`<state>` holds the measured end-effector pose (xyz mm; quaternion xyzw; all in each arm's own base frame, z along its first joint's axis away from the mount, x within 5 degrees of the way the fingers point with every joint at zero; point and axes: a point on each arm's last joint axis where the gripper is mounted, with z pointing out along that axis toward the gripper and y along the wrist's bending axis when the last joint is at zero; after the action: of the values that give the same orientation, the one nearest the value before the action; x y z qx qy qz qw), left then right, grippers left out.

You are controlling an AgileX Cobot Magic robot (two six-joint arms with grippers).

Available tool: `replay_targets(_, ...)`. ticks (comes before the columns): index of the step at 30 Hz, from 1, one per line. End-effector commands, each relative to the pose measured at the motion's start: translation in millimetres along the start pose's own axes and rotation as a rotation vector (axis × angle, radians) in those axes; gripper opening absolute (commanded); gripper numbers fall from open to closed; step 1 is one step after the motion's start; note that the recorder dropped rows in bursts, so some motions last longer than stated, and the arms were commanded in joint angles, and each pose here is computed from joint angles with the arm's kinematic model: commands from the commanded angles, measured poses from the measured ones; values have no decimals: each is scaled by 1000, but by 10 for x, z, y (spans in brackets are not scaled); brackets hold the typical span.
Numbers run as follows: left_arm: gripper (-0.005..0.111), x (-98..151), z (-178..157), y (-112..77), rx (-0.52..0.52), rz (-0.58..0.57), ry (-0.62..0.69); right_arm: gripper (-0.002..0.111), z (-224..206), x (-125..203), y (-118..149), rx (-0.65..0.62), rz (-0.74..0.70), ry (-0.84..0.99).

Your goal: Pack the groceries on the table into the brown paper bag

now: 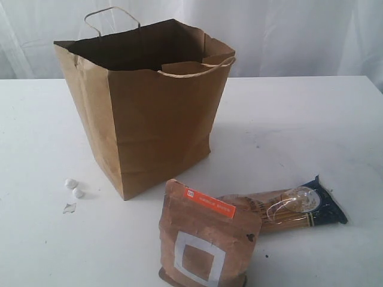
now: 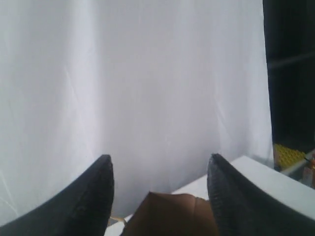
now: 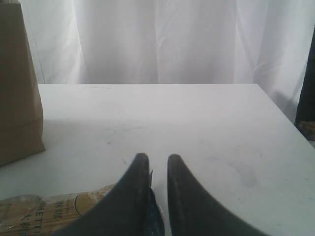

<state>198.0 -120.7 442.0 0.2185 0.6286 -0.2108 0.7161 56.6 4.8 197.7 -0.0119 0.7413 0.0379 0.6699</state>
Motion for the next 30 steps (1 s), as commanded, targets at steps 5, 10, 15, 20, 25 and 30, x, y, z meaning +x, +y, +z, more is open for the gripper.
replay_targets(5,60,-274,-587,168,-257,30,-82,14,-1,0,-3,4,-2,-15)
replay_targets(10,60,-189,-812,311,-449,30,-35,14,-1,0,-3,4,-2,-15)
replay_targets(15,60,78,-981,493,-699,29,98,14,-1,0,-3,4,-2,-15)
replay_targets(20,60,405,-1109,579,-849,54,235,14,-1,0,-3,4,-2,-15)
replay_targets(25,60,759,-1156,546,-837,-20,280,14,-1,0,-3,4,-2,-15)
replay_targets(30,60,1114,-1106,415,-695,-189,281,14,-1,0,-3,4,-2,-15)
